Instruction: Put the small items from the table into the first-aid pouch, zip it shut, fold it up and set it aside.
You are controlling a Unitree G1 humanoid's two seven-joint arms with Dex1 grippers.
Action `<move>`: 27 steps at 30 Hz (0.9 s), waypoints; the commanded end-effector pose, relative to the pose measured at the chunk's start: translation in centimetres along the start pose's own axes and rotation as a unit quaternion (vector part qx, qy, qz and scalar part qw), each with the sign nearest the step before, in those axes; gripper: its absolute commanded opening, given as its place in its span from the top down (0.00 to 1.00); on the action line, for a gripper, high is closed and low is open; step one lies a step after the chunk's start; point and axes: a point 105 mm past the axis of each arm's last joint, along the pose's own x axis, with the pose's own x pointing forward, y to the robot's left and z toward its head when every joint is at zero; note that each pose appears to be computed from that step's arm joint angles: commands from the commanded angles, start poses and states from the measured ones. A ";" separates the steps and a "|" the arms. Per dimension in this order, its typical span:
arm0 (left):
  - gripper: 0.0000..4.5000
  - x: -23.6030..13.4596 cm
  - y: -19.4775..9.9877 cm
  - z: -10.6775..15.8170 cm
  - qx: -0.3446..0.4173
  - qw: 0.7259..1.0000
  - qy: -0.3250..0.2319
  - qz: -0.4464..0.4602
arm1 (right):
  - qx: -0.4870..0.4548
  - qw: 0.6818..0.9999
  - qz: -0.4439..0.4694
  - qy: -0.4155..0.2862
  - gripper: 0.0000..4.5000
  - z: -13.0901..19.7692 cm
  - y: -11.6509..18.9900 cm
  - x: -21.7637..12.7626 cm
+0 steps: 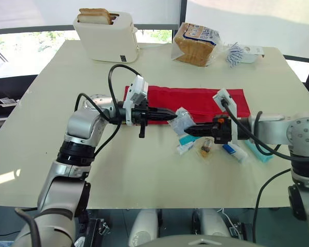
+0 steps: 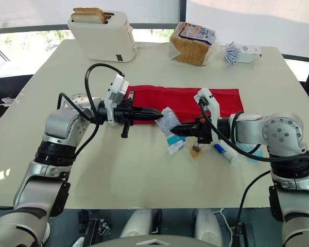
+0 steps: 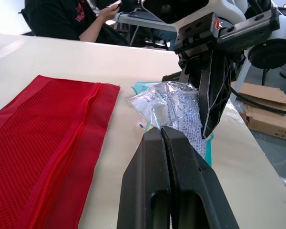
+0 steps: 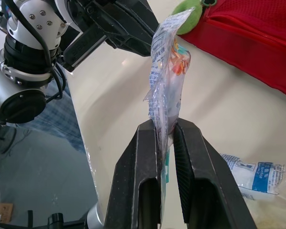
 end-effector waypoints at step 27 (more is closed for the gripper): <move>0.02 -10.0 8.9 -6.0 0.273 0.851 0.197 0.404 | 0.022 0.986 -0.057 -0.152 1.00 -1.0 0.4 -2.5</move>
